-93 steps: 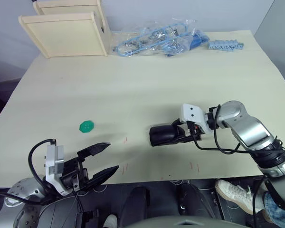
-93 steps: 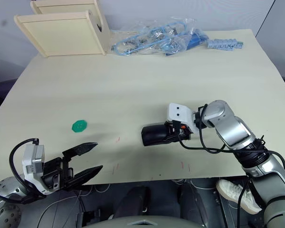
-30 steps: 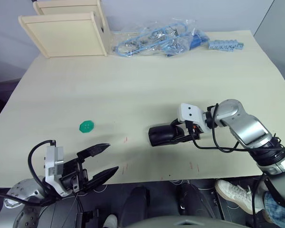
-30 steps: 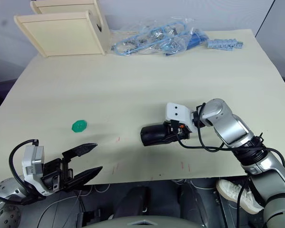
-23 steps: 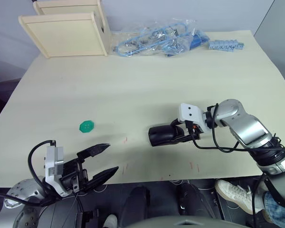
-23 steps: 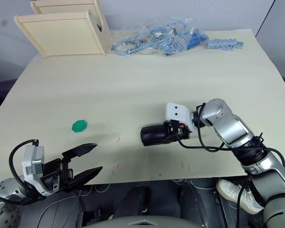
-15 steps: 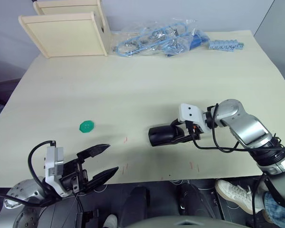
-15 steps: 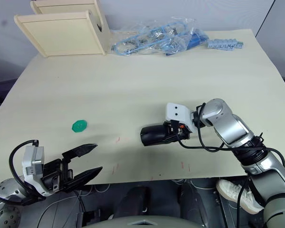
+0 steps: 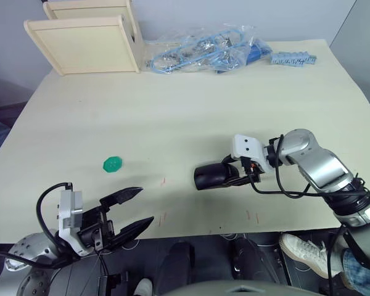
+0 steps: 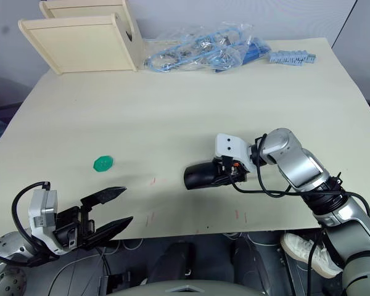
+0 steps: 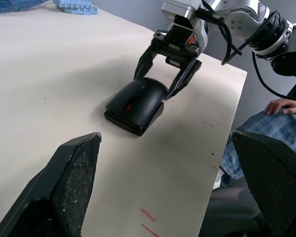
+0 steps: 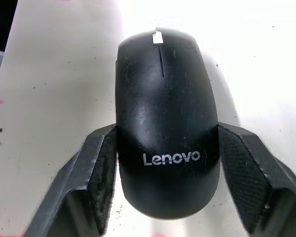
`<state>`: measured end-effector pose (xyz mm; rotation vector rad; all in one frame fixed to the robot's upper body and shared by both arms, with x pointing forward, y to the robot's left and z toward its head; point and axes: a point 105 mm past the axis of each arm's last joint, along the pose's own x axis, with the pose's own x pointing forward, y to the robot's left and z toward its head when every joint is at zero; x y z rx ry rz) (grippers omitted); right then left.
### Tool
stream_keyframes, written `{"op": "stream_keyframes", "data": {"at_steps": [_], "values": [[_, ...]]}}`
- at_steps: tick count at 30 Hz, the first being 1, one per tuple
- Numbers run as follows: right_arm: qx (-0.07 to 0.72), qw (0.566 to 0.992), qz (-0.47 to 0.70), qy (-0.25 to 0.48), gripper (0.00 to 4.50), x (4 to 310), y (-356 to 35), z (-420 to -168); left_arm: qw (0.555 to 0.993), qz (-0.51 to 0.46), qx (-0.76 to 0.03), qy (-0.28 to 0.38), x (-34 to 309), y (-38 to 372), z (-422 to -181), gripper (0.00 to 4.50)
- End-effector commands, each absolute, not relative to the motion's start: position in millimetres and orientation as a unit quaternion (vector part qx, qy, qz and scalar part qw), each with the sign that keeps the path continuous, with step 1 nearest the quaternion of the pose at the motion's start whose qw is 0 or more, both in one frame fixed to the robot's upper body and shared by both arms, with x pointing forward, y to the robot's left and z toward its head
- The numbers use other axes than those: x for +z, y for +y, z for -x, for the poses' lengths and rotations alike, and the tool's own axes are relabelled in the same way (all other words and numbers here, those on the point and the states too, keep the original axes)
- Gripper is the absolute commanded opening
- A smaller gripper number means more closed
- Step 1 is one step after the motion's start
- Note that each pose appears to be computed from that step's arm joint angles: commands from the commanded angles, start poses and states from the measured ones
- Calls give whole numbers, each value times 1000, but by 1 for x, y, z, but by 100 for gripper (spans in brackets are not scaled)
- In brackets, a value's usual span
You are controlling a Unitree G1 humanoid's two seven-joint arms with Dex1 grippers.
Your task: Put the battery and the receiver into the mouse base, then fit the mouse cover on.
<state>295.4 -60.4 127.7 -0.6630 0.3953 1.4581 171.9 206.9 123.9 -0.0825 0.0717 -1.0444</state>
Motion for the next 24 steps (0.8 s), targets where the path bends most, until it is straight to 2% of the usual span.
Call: {"op": "stream_keyframes", "data": {"at_steps": [1, 8, 14, 18, 21, 22, 24], "values": [[654, 675, 301, 160, 449, 136, -58, -293, 861, 25, -507, 16, 134, 203, -169, 450], [654, 677, 303, 151, 449, 139, -58, -292, 861, 26, -507, 16, 133, 203, -169, 450], [683, 683, 252, 59, 449, 177, -42, -282, 862, 27, -506, 17, 133, 204, -169, 450], [692, 677, 237, 81, 449, 180, -28, -278, 863, 27, -505, 17, 133, 205, -169, 450], [696, 671, 236, 92, 375, 178, -18, -278, 862, 26, -506, 17, 134, 205, -169, 450], [699, 666, 244, 94, 317, 175, -15, -277, 862, 25, -506, 17, 134, 205, -170, 450], [700, 660, 252, 99, 248, 169, -11, -278, 862, 24, -506, 17, 134, 205, -171, 450]]}}
